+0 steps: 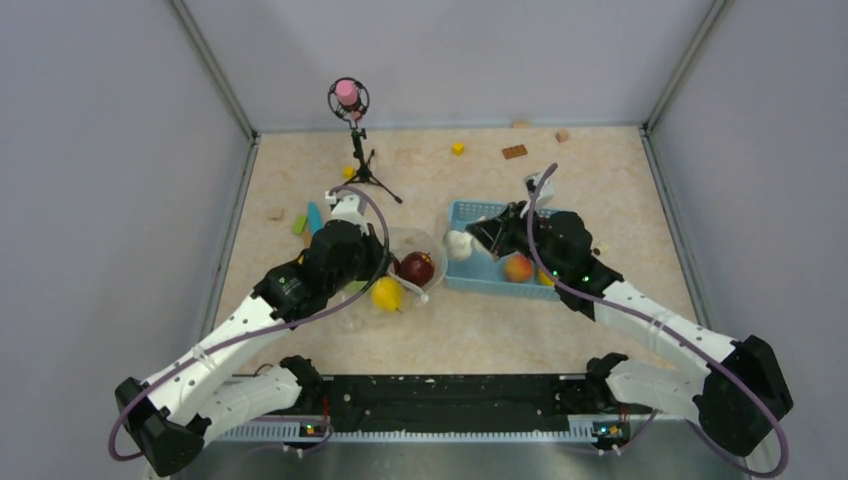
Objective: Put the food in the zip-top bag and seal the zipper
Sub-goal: Place the fake vegetable in the zipper food storage bag.
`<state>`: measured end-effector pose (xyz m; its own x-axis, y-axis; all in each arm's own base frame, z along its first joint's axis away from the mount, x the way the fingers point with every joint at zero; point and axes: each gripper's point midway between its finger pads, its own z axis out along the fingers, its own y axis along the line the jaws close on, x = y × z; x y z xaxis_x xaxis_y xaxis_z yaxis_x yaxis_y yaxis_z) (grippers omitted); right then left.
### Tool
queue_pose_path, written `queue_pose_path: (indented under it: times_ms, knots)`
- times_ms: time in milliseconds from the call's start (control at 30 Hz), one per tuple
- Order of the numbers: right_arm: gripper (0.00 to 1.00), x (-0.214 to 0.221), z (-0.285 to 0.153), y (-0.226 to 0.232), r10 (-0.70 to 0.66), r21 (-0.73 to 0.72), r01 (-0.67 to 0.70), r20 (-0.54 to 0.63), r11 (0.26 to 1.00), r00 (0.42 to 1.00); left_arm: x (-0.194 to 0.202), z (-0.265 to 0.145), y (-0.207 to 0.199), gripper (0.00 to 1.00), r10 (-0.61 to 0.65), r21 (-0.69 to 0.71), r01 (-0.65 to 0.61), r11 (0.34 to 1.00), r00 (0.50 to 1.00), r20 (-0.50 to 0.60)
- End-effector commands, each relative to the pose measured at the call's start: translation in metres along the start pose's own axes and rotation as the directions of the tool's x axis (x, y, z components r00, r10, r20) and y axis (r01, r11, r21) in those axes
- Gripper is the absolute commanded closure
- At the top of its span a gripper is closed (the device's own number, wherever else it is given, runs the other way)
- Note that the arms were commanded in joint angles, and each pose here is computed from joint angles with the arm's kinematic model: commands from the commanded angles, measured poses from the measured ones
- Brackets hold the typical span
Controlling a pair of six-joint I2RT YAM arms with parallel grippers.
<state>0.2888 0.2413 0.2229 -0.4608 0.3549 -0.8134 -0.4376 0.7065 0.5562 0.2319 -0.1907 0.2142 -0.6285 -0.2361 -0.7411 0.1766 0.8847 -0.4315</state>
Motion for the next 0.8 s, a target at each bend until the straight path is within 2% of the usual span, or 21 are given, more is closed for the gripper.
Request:
queue_pose_path:
  times_ms: [0,167,367,533,767]
  knots:
    - [1.00,0.000,-0.012,0.118,-0.082,-0.490,0.065,-0.012,0.869,0.997,-0.010,-0.002,-0.019,1.00,0.008,0.092,-0.012,0.996,0.999,0.035]
    - [1.00,0.026,0.023,0.131,-0.142,-0.452,0.082,-0.100,0.888,0.985,-0.011,-0.005,-0.018,1.00,0.002,0.097,-0.006,0.995,0.999,0.044]
    - [1.00,0.053,0.051,0.131,-0.122,-0.462,0.029,-0.173,0.887,0.977,-0.012,-0.007,-0.022,1.00,0.001,0.119,-0.007,0.993,0.999,0.048]
    - [1.00,0.063,0.077,0.120,-0.131,-0.382,0.049,-0.191,0.923,0.973,-0.011,-0.006,-0.024,1.00,0.003,0.127,-0.009,0.992,0.999,0.044]
    - [1.00,0.064,0.109,0.122,-0.064,-0.315,0.006,-0.175,0.949,0.982,-0.007,-0.006,-0.036,1.00,0.016,0.195,-0.020,0.981,1.000,0.024]
